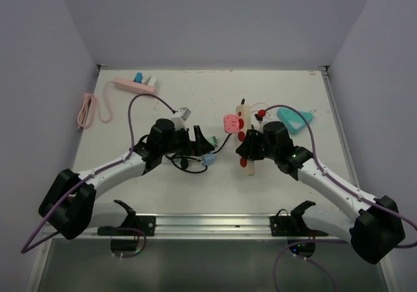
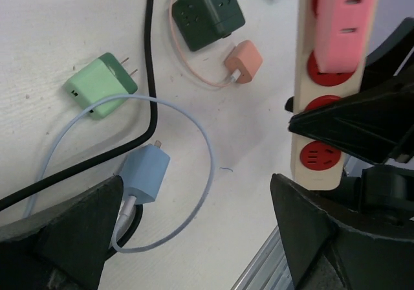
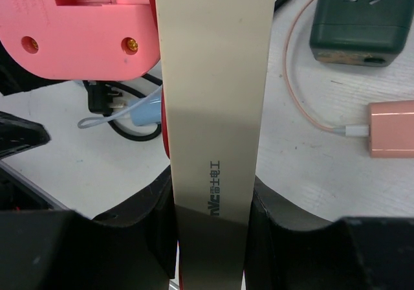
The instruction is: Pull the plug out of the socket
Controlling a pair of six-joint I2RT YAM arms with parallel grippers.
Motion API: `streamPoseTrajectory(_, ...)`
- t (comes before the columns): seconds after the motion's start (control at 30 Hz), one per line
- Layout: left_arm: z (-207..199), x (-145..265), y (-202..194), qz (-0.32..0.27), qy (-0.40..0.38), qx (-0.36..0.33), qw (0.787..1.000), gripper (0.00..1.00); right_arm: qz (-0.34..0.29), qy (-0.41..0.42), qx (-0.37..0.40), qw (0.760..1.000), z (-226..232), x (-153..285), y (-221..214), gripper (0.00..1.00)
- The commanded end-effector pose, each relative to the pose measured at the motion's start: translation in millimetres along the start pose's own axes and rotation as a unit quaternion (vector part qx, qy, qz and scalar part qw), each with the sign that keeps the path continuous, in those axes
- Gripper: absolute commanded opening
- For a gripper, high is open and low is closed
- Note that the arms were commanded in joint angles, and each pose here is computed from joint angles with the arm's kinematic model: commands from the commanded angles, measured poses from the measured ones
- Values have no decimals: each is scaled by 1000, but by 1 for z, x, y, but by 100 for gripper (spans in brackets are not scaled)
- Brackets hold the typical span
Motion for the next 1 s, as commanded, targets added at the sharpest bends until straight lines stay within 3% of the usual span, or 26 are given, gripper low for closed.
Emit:
streamPoseTrajectory(0.0,-27,23,31,-53,-15,-22,998,100,-61,60,34,996,40,5,42,0)
streamPoseTrajectory(0.3,-68,53,88,-145,-26,0,989,99,-65,97,46,992,82,0,37,0)
streamPoseTrajectory(0.67,-71,27,89,-118,-42,25,992,87,-61,120,63,989,113,-4,34,0)
streamPoseTrajectory(0.87,-72,24,87,-112,-46,23,992,66,-59,120,65,989,116,-3,34,0)
streamPoseTrajectory(0.9,-69,24,87,-115,-41,22,992,51,-56,121,68,989,116,-4,32,0)
streamPoseTrajectory(0.97,-68,24,85,-114,-39,19,993,37,-54,122,69,989,118,-3,31,0)
Point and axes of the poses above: each gripper's point midway between its finger pads, its own x axis back along the fingers, its own z axis along the line the jaws close on, y = z × x, the point moved 1 cm from there along x, back along the fingers, and after that the axes turned 2 degrees about x, right-handed, at the moved point
